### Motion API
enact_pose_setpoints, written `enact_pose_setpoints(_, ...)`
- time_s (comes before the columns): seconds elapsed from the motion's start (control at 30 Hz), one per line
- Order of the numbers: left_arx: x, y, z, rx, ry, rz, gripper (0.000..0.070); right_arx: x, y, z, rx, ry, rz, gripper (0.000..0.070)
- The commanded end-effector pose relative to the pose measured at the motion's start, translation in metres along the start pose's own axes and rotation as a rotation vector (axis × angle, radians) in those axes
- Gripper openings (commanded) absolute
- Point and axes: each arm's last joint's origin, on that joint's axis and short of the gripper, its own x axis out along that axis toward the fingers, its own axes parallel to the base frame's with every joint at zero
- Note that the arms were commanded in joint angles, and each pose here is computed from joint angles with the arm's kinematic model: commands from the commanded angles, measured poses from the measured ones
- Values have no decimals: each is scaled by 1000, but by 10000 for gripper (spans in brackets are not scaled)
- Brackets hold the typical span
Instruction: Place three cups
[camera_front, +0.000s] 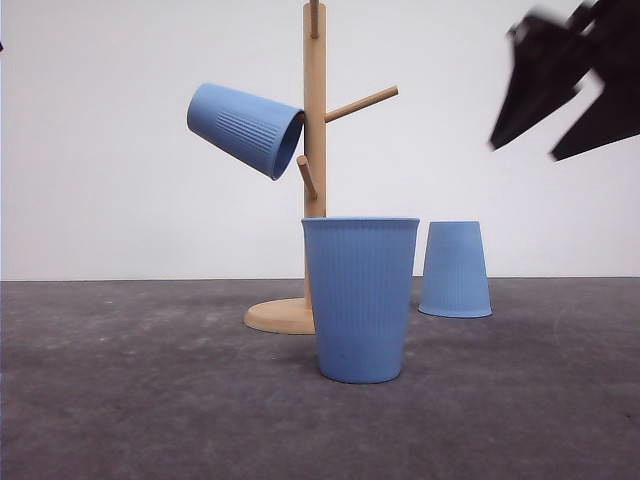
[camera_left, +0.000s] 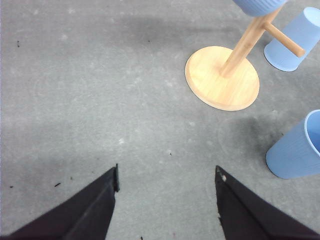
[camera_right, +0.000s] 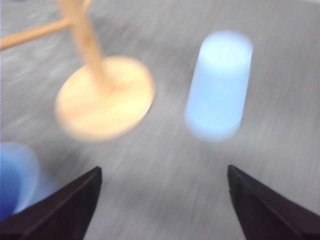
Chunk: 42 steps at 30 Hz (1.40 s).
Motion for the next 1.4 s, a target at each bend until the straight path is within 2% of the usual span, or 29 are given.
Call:
enact_pose_setpoints(0.0,0,0,2,10,-8,-2,360,17,-3,8,-100,-74,-8,568)
enact_pose_setpoints(0.1,0,0,2,10,-9,0,360,44,-9,7,-117,-131,-13,638)
enact_pose_setpoints(0.23,0,0,2,7,-9,0,360,74,-17,2,-108,-145,-18,648)
enact_pose_setpoints(0.37,0,0,2,1,-8,0,360,101,-25,-1,-81,-113,-34,696)
enact_pose_setpoints(0.73,0,0,2,-47,-8,0,360,149,-61,7,39,-121,-96,700)
enact_pose_setpoints(0.97,0,0,2,-51,-8,0,360,174,-71,-5,77,-75,-69,700)
enact_pose_setpoints(1.03,0,0,2,-51,-8,0,360,177,-71,-7,78,-67,-69,676)
enact_pose_setpoints(1.17,0,0,2,-51,-9,1,360,177,-70,-7,75,-73,-67,546)
enact_pose_setpoints(1.3,0,0,2,-51,-9,5,360,177,-70,-6,74,-81,-67,509)
enact_pose_setpoints(1.37,0,0,2,-52,-9,8,360,177,-70,-6,74,-81,-67,454)
